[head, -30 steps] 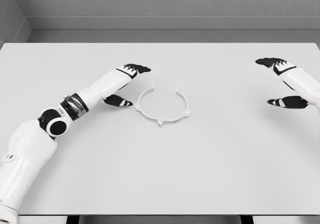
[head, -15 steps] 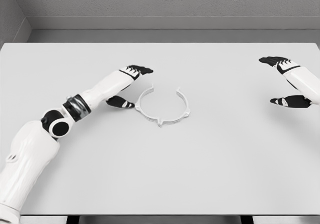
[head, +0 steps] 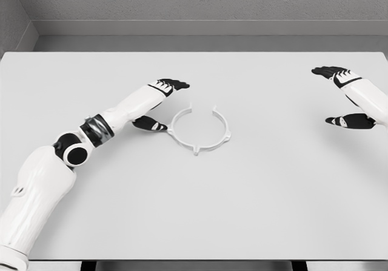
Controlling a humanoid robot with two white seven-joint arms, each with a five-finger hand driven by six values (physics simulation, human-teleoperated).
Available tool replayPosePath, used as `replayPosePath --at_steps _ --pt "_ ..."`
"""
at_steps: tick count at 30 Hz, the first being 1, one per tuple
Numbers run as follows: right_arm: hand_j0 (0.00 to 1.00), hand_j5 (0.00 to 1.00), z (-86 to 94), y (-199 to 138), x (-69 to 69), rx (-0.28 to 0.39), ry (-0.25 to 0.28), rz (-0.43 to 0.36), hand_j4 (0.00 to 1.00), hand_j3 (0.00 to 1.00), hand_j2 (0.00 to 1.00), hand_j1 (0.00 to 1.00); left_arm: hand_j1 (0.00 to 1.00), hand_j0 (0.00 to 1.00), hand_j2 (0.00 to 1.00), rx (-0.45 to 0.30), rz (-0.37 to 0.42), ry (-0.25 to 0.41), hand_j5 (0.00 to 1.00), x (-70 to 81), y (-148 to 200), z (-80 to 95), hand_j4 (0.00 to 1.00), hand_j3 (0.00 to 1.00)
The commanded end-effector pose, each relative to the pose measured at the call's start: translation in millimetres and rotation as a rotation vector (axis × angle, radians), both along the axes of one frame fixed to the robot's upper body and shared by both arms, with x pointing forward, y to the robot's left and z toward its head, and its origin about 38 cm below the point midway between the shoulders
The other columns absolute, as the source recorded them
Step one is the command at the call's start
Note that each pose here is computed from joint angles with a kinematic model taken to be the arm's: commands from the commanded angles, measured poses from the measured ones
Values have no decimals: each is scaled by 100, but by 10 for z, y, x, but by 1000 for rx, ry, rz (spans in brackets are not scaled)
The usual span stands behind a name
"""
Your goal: Assemble PVC drainage pipe clamps
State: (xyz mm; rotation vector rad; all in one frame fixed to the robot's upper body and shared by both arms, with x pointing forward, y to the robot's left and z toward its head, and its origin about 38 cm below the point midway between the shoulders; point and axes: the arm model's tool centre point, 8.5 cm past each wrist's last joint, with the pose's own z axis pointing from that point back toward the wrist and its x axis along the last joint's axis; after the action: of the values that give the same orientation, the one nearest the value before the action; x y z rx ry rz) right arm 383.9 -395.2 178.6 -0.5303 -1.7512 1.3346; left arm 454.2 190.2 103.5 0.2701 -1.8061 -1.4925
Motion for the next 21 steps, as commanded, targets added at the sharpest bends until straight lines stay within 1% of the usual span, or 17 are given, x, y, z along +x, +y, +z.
replayPosePath --at_steps 1,19,21 --pt "100 100 1 6 0 7 0 0 100 100 100 100 100 100 100 -11 0 1 100 1 -14 8 100 100" --pt "100 100 13 23 8 2 -2 6 100 100 100 100 100 100 100 -22 -26 4 100 -30 -222 -31 100 100" --pt "100 100 13 23 8 2 -2 6 100 100 100 100 100 100 100 -12 -27 0 100 -30 -227 -35 100 100"
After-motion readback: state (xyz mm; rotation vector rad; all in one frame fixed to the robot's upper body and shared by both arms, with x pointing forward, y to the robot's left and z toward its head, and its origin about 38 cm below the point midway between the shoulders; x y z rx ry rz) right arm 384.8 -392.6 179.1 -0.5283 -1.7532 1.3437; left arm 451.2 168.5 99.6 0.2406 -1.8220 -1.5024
